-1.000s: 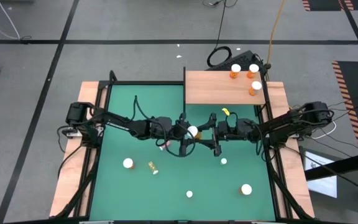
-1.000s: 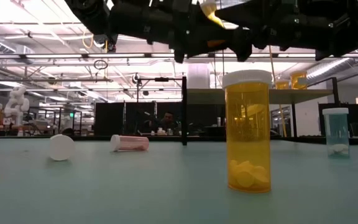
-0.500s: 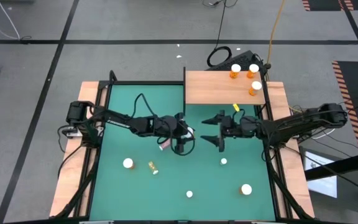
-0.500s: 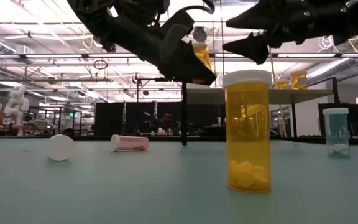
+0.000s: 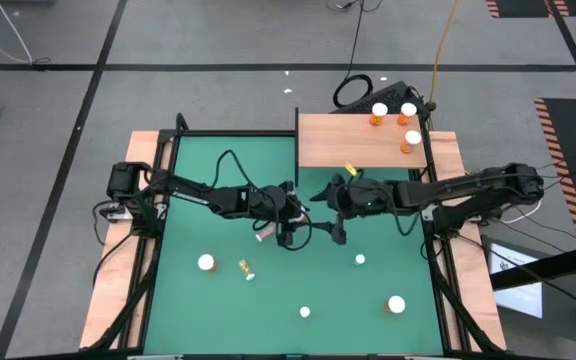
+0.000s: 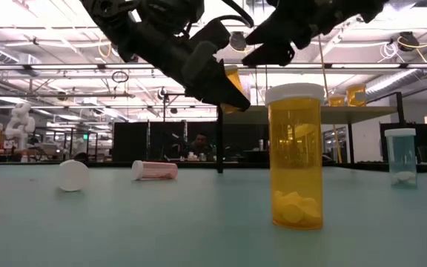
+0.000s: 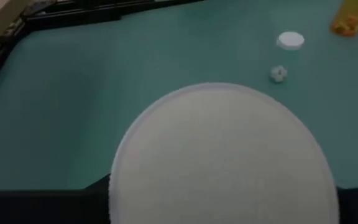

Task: Pick and place medicine bottles onto shelf by color
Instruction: Put the orange pill bottle on the shelf

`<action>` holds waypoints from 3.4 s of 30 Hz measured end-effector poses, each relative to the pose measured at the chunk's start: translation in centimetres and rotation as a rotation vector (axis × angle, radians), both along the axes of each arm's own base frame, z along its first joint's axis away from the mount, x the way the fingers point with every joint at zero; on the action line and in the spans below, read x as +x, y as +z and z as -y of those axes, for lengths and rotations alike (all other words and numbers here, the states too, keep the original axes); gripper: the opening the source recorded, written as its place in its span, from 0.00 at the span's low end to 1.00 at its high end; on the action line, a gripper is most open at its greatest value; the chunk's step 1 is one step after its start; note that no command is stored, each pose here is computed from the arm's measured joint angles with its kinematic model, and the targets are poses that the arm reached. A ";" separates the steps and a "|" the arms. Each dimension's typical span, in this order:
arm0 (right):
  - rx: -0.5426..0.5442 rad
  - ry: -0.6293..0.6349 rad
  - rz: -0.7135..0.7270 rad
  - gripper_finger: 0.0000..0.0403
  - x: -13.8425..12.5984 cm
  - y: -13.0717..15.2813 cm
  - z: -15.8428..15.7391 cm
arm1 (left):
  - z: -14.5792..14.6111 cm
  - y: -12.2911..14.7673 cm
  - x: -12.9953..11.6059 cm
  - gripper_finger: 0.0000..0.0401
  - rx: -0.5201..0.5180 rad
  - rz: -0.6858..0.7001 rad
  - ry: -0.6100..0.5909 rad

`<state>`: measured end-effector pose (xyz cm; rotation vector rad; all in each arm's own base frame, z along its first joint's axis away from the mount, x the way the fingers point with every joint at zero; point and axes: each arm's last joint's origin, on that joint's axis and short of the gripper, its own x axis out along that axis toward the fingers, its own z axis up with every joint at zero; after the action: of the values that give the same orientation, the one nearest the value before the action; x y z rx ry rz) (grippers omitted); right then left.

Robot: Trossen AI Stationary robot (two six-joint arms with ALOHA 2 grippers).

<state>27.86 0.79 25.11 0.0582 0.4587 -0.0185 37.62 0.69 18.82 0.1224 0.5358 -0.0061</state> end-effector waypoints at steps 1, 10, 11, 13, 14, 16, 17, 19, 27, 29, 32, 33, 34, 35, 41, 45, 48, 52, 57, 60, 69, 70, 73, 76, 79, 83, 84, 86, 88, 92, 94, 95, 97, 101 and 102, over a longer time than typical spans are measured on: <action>0.000 0.010 0.001 0.84 0.2 -0.1 0.0 | 0.0 -0.1 0.0 0.43 0.001 -0.006 -0.001; -0.007 0.012 -0.020 0.84 2.3 -2.5 0.0 | 0.6 -0.3 -0.2 0.49 0.023 -0.034 -0.033; -0.007 0.012 -0.021 0.84 2.5 -2.8 0.0 | 0.8 -0.3 -0.2 0.48 0.023 -0.034 -0.037; -0.008 0.012 -0.009 0.84 3.1 -3.4 -0.1 | 0.8 -0.3 -0.2 0.46 0.022 -0.041 -0.041; -0.011 0.012 -0.013 0.84 3.3 -3.7 -0.1 | 0.8 -0.4 -0.2 0.45 0.021 -0.045 -0.041; -0.014 0.011 -0.013 0.84 3.7 -4.2 -0.1 | 0.9 -0.5 -0.3 0.43 0.018 -0.059 -0.036; -0.022 0.014 -0.015 0.84 3.8 -4.5 -0.1 | 0.9 -0.6 -0.4 0.43 0.018 -0.068 -0.035; -0.040 0.022 -0.014 0.84 4.0 -4.8 -0.1 | 0.9 -0.7 -0.5 0.43 0.017 -0.083 -0.034; -0.076 0.035 0.009 0.77 4.1 -4.6 0.0 | 0.9 -0.8 -0.5 0.46 0.014 -0.093 -0.013; -0.076 0.036 0.008 0.73 4.1 -4.7 -0.1 | 0.9 -0.8 -0.5 0.44 0.013 -0.092 -0.012; -0.073 0.035 0.009 0.67 4.1 -4.6 0.0 | 0.9 -0.8 -0.5 0.44 0.011 -0.092 -0.011; -0.073 0.035 0.009 0.64 4.1 -4.6 0.0 | 0.9 -0.8 -0.5 0.44 0.009 -0.092 -0.011; -0.073 0.035 0.009 0.62 4.1 -4.6 0.0 | 0.9 -0.8 -0.5 0.45 0.007 -0.092 -0.010; -0.072 0.036 0.010 0.60 4.1 -4.6 0.0 | 0.9 -0.8 -0.5 0.46 0.006 -0.093 -0.009; -0.067 0.037 0.010 0.51 4.1 -4.6 0.0 | 0.9 -0.8 -0.5 0.50 0.008 -0.094 -0.010; -0.066 0.038 0.009 0.51 4.0 -4.4 0.0 | 1.1 -0.7 -0.5 0.52 0.008 -0.086 -0.012; -0.066 0.042 0.011 0.51 3.7 -3.9 0.0 | 1.3 -0.5 -0.5 0.56 0.015 -0.078 -0.004; -0.065 0.045 -0.001 0.51 3.0 -3.1 -0.1 | 1.5 0.6 -0.8 0.64 0.015 -0.056 -0.002; -0.057 0.041 -0.007 0.51 1.9 -1.9 0.0 | 1.6 2.2 -1.5 0.73 0.033 -0.027 0.014; -0.059 0.042 -0.030 0.51 1.1 -1.3 0.0 | 1.6 3.1 -1.9 0.77 0.042 -0.020 0.021; -0.063 0.028 -0.026 0.51 -1.9 1.3 0.2 | 1.3 3.0 -2.8 0.78 0.088 -0.105 0.091; -0.069 0.017 -0.024 0.51 -2.3 1.6 0.3 | 1.3 2.9 -2.8 0.78 0.090 -0.112 0.095; -0.094 -0.046 -0.024 0.51 -3.4 2.4 0.5 | 1.3 2.8 -2.9 0.78 0.085 -0.115 0.103; -0.140 -0.148 -0.015 0.52 -4.7 2.6 0.8 | 1.3 2.8 -2.9 0.78 0.082 -0.119 0.106; -0.200 -0.272 -0.001 0.52 -6.2 2.2 1.3 | 1.4 2.9 -2.8 0.78 0.077 -0.108 0.106; -0.283 -0.501 0.027 0.52 -8.2 1.6 1.9 | 1.4 2.9 -2.8 0.78 0.071 -0.104 0.109; -0.298 -0.561 0.043 0.52 -8.6 1.4 2.1 | 1.4 2.9 -2.8 0.78 0.071 -0.103 0.109; -0.325 -0.666 0.079 0.52 -9.4 1.1 2.3 | 1.4 3.0 -2.8 0.78 0.070 -0.097 0.109; -0.340 -0.736 0.124 0.52 -9.9 1.0 2.6 | 1.4 3.0 -2.7 0.78 0.070 -0.089 0.109; -0.336 -0.817 0.195 0.52 -10.3 0.1 3.4 | 1.4 3.2 -2.6 0.78 0.069 -0.068 0.109; -0.332 -0.859 0.208 0.52 -10.5 -0.7 3.9 | 1.4 3.3 -2.6 0.78 0.067 -0.060 0.105; -0.327 -0.889 0.214 0.52 -10.6 -1.0 4.2 | 1.4 3.3 -2.5 0.78 0.065 -0.059 0.102; -0.325 -0.968 0.217 0.52 -10.9 -1.7 4.7 | 1.4 3.3 -2.5 0.78 0.065 -0.057 0.102; -0.333 -1.092 0.222 0.52 -11.5 -2.7 5.2 | 1.5 3.3 -2.5 0.78 0.063 -0.058 0.099; -0.332 -1.113 0.229 0.52 -11.5 -2.7 5.2 | 1.6 3.3 -2.6 0.78 0.064 -0.061 0.096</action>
<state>16.31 -4.43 22.36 -0.0173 0.1422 -1.1677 35.06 -0.89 22.07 0.1594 0.6027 0.1017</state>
